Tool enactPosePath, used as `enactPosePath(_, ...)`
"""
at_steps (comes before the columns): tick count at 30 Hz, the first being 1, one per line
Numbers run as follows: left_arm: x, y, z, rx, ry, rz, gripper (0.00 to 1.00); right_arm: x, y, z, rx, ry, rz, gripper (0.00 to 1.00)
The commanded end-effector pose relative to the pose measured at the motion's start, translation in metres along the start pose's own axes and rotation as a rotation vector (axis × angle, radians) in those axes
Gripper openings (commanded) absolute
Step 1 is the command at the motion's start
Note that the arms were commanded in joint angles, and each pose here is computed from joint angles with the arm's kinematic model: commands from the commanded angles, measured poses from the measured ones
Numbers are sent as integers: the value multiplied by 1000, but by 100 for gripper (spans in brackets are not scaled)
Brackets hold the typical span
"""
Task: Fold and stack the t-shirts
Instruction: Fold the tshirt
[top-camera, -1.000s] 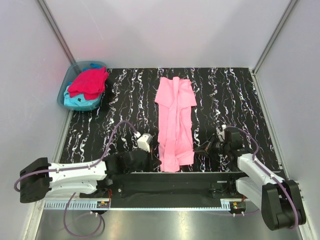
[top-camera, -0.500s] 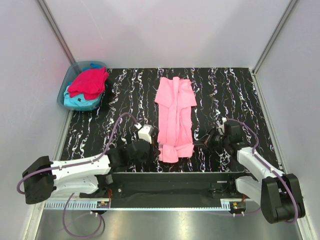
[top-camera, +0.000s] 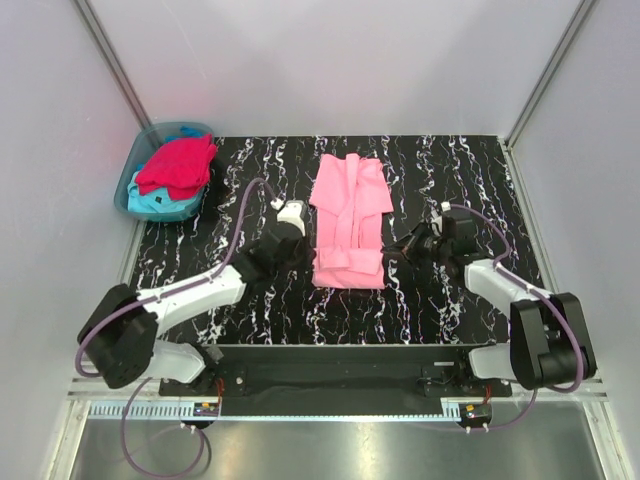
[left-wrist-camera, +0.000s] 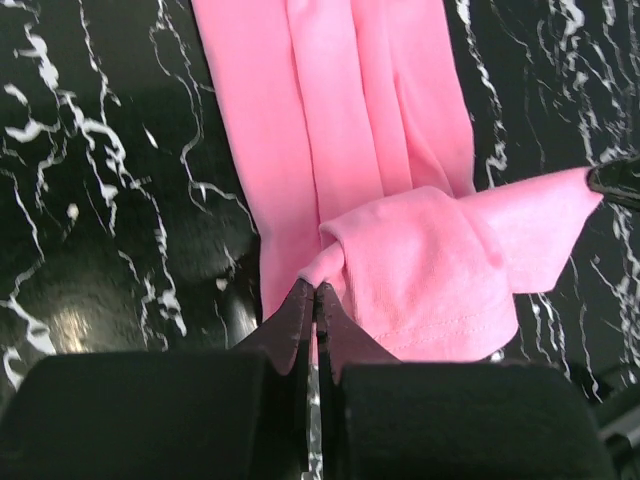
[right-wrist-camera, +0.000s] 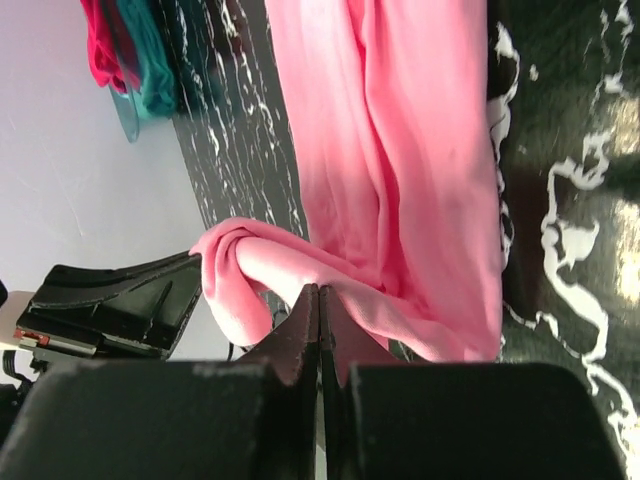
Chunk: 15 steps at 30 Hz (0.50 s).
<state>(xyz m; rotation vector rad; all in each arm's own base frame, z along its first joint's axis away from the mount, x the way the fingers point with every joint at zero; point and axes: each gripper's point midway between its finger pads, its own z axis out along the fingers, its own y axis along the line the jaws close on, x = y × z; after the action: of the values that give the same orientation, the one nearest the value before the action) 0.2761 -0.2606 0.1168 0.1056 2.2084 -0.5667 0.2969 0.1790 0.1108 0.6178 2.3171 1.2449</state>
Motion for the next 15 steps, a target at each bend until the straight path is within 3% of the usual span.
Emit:
enactPosePath(1, -19, -11, 21, 51, -16, 41, 0, -24, 15, 9, -37, -70, -34, 0)
enactPosePath(8, -11, -9, 58, 26, 41, 49, 0, -37, 2, 22, -6, -118, -3, 0)
enactPosePath(15, -33, 3, 67, -6, 19, 36, 0, -61, 6, 46, -19, -151, 28, 0)
